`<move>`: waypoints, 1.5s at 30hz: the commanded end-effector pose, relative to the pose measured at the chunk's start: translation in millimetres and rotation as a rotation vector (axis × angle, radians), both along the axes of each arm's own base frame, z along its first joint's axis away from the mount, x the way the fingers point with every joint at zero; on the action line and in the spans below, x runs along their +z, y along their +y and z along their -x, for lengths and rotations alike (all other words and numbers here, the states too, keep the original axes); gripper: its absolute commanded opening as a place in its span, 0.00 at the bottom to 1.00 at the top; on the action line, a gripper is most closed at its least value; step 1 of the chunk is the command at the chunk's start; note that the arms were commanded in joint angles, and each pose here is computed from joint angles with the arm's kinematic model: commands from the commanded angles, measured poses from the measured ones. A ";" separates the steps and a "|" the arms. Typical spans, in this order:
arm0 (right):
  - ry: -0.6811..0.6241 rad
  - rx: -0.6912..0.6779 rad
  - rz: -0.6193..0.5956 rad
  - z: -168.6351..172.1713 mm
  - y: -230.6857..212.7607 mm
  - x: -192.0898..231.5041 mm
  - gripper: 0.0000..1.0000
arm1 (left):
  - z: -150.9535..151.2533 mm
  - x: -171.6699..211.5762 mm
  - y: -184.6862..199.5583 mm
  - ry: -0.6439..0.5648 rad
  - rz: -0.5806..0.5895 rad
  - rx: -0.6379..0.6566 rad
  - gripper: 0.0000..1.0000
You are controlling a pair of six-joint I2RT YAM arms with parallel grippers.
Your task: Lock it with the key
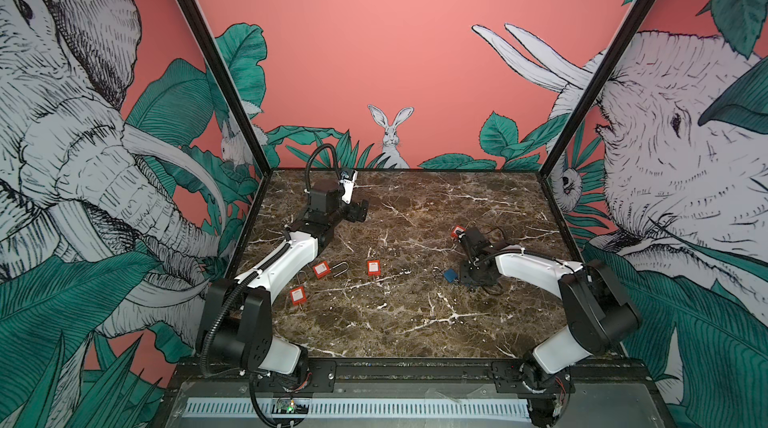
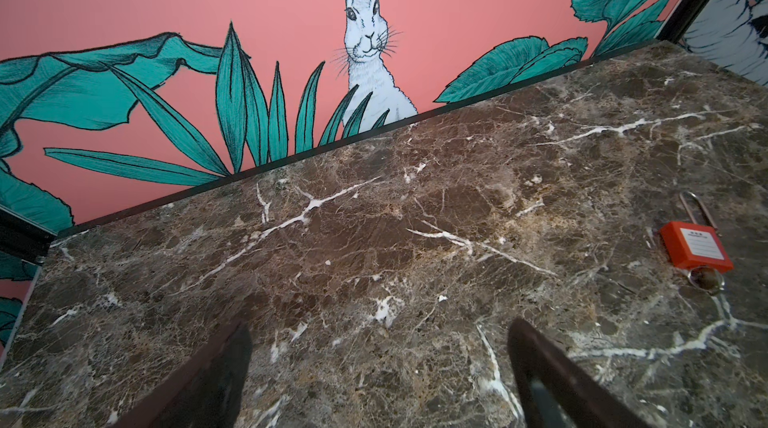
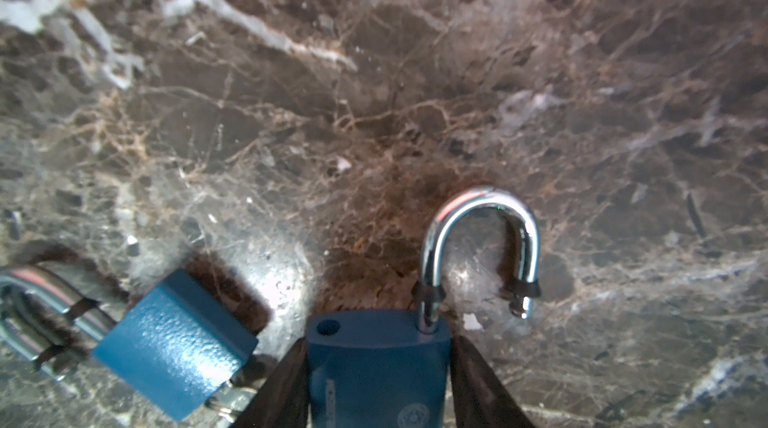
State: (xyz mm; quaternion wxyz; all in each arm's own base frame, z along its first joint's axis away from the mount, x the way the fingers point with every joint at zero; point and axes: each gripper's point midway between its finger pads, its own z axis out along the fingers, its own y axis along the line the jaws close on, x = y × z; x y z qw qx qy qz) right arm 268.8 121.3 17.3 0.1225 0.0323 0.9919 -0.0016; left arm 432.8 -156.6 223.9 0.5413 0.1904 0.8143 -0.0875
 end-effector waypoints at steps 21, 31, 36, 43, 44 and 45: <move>-0.386 0.608 0.035 -39.1 36.6 128.5 0.27 | 0.6 35.0 -45.3 -0.086 0.116 -0.226 0.85; -0.632 1.142 -0.070 -32.2 96.5 189.8 0.19 | 74.9 53.2 -101.6 -0.306 0.100 -0.808 0.55; -0.762 1.324 -0.147 -18.8 119.5 212.9 0.18 | 100.1 51.7 -110.0 -0.338 0.101 -0.940 0.53; -0.853 1.404 -0.147 -20.0 129.9 234.8 0.19 | 126.3 55.8 -132.6 -0.309 0.171 -1.061 0.49; -0.866 1.410 -0.141 -20.7 130.4 237.1 0.19 | 128.9 54.7 -136.2 -0.302 0.183 -1.076 0.49; -0.871 1.416 -0.138 -21.2 130.9 237.9 0.19 | 131.1 53.2 -139.6 -0.295 0.185 -1.088 0.48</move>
